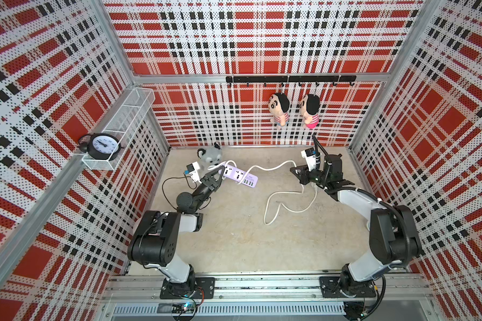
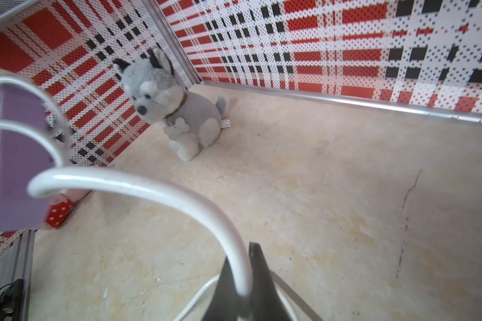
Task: Unwrap the cord wrapped around the power strip
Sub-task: Unwrap the power cord from the power strip.
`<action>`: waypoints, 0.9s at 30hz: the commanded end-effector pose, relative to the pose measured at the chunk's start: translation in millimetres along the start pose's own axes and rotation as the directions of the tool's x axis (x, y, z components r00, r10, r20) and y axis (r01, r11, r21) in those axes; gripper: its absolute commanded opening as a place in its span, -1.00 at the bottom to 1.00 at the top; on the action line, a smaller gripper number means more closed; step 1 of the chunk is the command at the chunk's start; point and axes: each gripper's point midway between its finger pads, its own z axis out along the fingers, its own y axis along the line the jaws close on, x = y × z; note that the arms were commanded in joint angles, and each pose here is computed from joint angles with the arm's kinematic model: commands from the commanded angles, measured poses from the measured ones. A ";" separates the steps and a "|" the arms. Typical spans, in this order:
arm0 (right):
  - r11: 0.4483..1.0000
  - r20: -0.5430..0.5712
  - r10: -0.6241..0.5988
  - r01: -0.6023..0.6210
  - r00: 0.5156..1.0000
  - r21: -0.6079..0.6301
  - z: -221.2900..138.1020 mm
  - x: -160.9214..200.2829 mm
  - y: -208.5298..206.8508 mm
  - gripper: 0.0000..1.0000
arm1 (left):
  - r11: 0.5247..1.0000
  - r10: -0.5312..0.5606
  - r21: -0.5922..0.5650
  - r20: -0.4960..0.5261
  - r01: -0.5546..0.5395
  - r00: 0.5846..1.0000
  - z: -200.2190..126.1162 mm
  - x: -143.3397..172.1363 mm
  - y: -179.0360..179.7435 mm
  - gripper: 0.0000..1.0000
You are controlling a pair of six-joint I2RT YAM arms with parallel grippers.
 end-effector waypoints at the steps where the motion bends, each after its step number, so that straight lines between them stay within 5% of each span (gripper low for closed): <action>1: 0.999 0.010 -0.050 0.050 0.999 0.016 -23.7 -3.9 17.6 -1.00 | 0.994 0.086 0.046 0.171 -0.095 0.981 -4.1 -38.6 -2.3 -1.00; 10: 0.974 -0.026 0.084 -0.077 0.996 0.215 -55.1 38.3 -27.5 -1.00 | 0.987 0.094 0.103 0.250 -0.123 0.964 5.8 -80.0 -11.0 -1.00; 17: 0.872 -0.016 0.255 -0.223 0.967 0.436 -83.3 65.4 -98.5 -1.00 | 0.985 0.097 0.113 0.242 -0.127 0.965 -7.2 -88.0 -23.1 -1.00; 22: 0.817 0.041 0.317 -0.294 0.948 0.495 -105.8 66.4 -129.2 -1.00 | 0.988 0.101 0.096 0.219 -0.125 0.970 -20.3 -90.5 -22.8 -1.00; 25: 0.830 0.042 0.326 -0.307 0.944 0.465 -109.5 60.4 -127.8 -1.00 | 0.990 0.096 0.081 0.184 -0.112 0.978 -24.4 -85.4 -20.5 -1.00; 27: 0.858 0.042 0.326 -0.314 0.944 0.407 -105.6 53.2 -117.2 -0.77 | 0.992 0.095 0.069 0.142 -0.106 0.985 -20.5 -73.3 -17.0 -1.00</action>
